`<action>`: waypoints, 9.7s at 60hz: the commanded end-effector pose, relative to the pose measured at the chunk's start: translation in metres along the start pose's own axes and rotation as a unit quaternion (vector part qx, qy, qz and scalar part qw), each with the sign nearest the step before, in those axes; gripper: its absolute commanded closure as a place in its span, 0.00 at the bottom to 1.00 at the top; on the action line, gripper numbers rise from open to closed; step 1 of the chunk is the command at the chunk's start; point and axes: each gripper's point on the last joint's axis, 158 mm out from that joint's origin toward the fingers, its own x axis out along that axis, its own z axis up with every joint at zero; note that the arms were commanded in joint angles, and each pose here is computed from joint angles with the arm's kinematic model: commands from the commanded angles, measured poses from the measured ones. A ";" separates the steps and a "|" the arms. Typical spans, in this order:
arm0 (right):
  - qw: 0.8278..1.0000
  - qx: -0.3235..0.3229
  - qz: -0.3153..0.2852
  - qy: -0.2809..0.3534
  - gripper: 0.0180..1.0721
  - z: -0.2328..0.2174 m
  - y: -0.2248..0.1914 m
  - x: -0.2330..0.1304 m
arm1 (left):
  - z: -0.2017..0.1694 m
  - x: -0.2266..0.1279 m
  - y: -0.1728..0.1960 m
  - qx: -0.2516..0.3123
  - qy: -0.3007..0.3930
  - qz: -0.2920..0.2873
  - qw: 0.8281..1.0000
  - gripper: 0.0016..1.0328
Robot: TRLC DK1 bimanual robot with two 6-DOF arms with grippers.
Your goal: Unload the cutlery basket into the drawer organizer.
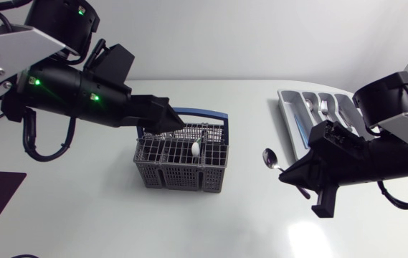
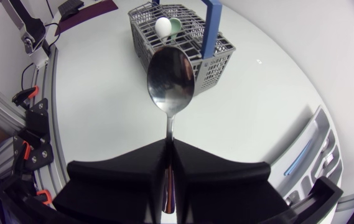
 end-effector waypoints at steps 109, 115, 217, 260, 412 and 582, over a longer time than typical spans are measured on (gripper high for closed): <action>0.950 -0.151 -0.076 0.263 0.04 -0.225 -0.285 -0.026 | -0.032 0.069 0.016 0.047 -0.025 0.092 0.994 0.07; 0.956 -0.135 -0.078 0.248 0.04 -0.210 -0.277 -0.033 | -0.030 0.067 0.017 0.036 -0.026 0.099 0.994 0.08; 1.000 -0.017 0.002 0.010 0.05 -0.001 -0.021 -0.002 | -0.027 0.116 0.021 0.002 0.027 0.105 0.994 0.78; 1.000 -0.022 0.008 0.013 0.05 -0.003 -0.010 0.003 | -0.022 0.101 0.008 -0.011 0.020 0.066 0.998 0.96; 0.945 -0.156 0.271 -0.100 0.91 0.075 0.156 -0.019 | -0.091 -0.008 -0.169 0.163 -0.026 -0.242 0.956 0.96; 0.895 -0.203 -0.218 0.331 0.42 -0.242 -0.280 -0.020 | -0.003 0.077 0.016 0.079 -0.077 0.273 0.956 0.07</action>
